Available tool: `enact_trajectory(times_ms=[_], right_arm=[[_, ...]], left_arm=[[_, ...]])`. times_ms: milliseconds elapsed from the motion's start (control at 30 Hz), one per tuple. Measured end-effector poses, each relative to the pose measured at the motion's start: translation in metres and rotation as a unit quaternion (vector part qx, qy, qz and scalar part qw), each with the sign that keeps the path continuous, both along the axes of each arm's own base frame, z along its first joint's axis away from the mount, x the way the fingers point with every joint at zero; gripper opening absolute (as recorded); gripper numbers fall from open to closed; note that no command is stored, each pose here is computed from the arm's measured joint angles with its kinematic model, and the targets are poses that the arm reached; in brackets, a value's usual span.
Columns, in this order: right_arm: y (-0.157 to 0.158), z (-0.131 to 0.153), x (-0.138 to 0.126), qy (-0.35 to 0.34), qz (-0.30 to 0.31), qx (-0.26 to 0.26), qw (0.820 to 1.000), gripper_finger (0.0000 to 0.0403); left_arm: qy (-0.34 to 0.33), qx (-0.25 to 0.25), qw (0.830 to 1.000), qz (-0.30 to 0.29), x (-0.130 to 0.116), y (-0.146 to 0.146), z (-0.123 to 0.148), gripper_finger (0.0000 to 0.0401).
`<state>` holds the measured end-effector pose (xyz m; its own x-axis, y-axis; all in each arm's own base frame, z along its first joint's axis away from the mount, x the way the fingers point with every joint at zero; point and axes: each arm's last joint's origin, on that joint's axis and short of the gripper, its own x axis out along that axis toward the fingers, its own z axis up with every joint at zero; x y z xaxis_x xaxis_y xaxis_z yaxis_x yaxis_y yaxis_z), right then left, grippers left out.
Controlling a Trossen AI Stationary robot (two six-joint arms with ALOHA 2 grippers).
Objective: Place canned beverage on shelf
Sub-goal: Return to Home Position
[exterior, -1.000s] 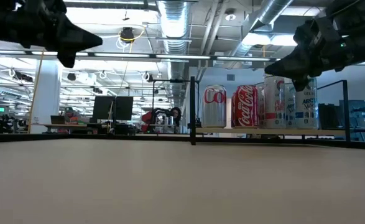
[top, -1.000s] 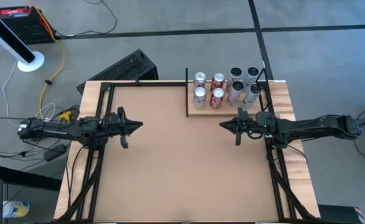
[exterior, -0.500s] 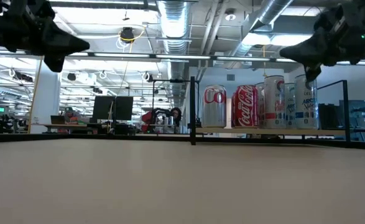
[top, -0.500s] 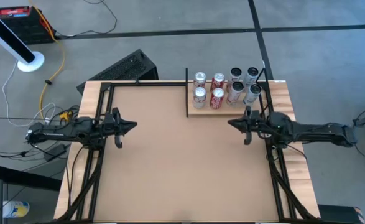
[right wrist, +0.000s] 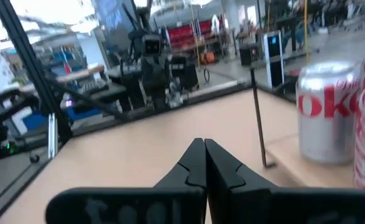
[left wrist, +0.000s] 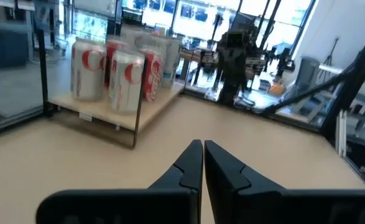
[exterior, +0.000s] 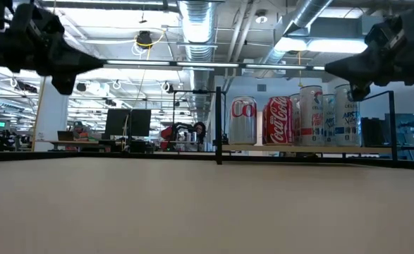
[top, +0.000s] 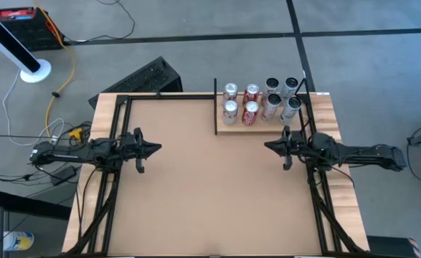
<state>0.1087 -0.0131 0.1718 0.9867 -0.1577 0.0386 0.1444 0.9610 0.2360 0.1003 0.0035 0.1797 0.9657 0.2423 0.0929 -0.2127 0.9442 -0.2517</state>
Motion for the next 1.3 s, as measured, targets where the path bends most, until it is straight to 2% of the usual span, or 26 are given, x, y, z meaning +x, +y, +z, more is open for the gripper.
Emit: enact_trajectory(times_ms=[133, 333, 667, 867, 1300], right_arm=[[0.002, -0.005, -0.003, 0.031, 0.008, 0.008, 0.999, 0.0018], [0.003, -0.004, -0.009, 0.061, 0.008, 0.006, 0.998, 0.0018], [0.003, -0.004, -0.011, 0.060, 0.009, 0.006, 0.998, 0.0048], [0.003, -0.004, -0.011, 0.061, 0.009, 0.006, 0.998, 0.0050], [0.003, -0.004, -0.011, 0.062, 0.009, 0.007, 0.998, 0.0051]], left_arm=[[0.003, -0.002, 1.000, -0.001, 0.000, 0.000, -0.003, 0.0000], [0.015, 0.020, 0.999, -0.025, 0.001, -0.002, -0.005, 0.0000], [0.041, 0.043, 0.998, -0.026, 0.001, -0.002, -0.009, 0.0000], [0.045, 0.026, 0.998, -0.025, 0.001, -0.002, -0.010, 0.0000], [0.063, 0.032, 0.997, -0.025, 0.001, -0.002, -0.013, 0.0000]])
